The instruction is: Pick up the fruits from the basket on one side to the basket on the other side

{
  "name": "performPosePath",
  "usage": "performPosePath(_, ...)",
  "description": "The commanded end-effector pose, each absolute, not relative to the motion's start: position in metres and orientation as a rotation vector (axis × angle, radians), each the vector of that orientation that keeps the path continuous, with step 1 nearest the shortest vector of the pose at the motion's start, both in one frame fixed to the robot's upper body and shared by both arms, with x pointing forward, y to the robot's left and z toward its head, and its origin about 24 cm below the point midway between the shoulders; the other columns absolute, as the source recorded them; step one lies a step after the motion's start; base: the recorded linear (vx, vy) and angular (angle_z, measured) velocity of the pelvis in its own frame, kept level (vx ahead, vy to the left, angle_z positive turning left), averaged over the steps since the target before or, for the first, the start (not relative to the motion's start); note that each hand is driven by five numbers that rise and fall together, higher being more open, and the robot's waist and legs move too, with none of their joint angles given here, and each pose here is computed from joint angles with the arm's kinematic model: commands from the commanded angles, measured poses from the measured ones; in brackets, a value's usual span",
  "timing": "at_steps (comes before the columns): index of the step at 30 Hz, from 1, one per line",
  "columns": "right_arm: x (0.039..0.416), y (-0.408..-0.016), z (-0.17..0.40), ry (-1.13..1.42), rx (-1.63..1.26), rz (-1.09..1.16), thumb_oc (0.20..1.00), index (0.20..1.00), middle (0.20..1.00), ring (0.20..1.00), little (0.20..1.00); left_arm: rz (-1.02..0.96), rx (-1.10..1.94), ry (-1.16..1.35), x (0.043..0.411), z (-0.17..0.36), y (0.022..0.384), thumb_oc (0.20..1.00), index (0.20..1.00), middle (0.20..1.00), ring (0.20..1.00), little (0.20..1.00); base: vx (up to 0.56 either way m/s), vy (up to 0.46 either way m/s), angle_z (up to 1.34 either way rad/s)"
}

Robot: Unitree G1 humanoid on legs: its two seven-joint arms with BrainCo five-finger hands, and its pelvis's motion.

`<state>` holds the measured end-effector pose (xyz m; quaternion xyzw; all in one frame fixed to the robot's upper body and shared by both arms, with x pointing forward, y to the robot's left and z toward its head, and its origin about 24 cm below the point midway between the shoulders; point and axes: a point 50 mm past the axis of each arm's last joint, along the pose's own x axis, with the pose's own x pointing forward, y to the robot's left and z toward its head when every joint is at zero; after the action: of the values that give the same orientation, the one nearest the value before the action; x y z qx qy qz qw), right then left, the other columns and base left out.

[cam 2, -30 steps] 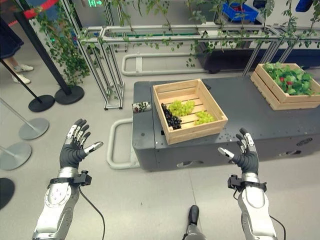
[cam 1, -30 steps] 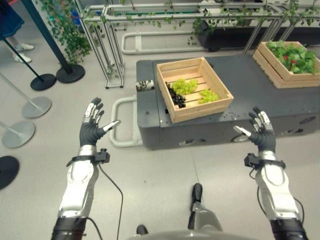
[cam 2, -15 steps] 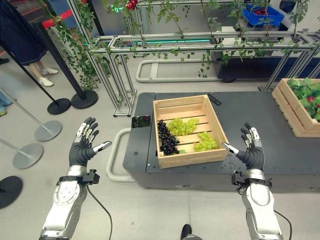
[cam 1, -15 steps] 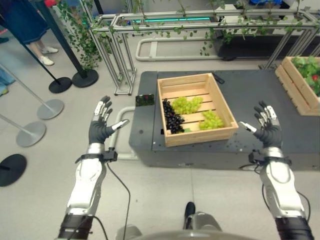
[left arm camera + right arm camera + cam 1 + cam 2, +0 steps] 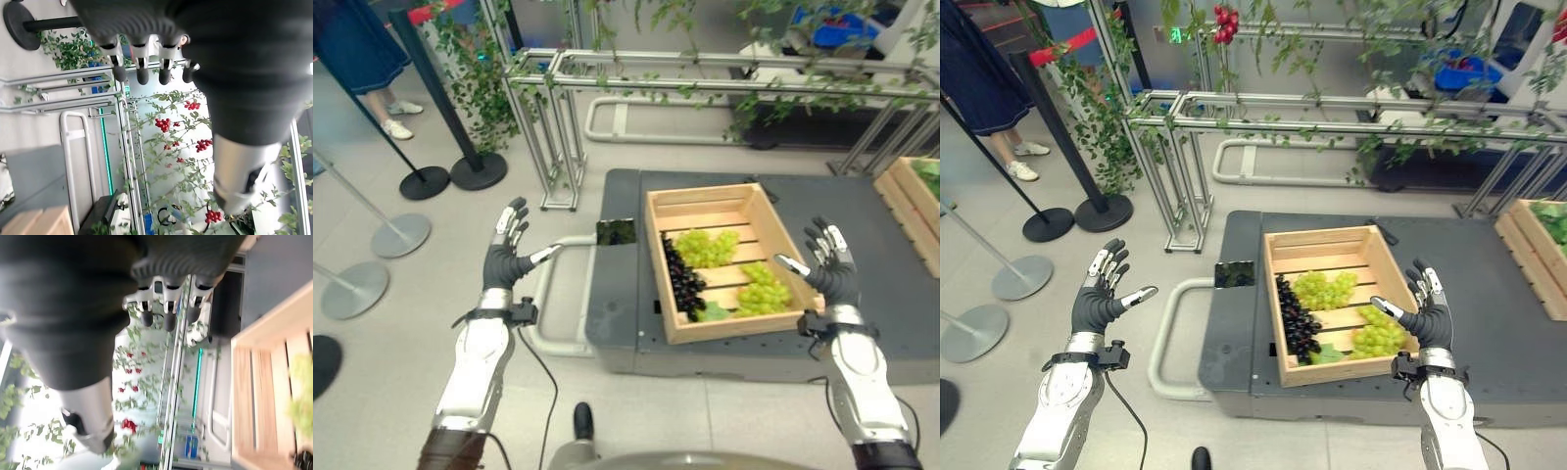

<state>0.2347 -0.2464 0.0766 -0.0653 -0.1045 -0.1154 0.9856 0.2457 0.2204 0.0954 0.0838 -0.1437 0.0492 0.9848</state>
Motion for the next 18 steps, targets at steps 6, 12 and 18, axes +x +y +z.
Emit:
performPosePath(6, 0.247, -0.243, 0.101, -0.331, -0.141, -0.238, 1.0, 1.0, 1.0, 1.0, 1.0, 0.122, 0.234, -0.426, 0.24, 0.121, 0.226, 1.0, 1.0, 1.0, 1.0, 1.0, 0.22, 0.011, -0.19)
performPosePath(12, 0.242, -0.25, 0.094, -0.297, -0.155, -0.261, 1.0, 1.0, 1.0, 1.0, 1.0, 0.123, 0.232, -0.408, 0.237, 0.116, 0.225, 1.0, 1.0, 1.0, 1.0, 1.0, 0.13, -0.073, 0.29)
performPosePath(18, 0.24, -0.252, 0.091, -0.281, -0.161, -0.257, 1.0, 1.0, 1.0, 1.0, 1.0, 0.12, 0.213, -0.392, 0.236, 0.113, 0.223, 1.0, 1.0, 1.0, 1.0, 1.0, 0.09, -0.073, 0.11)
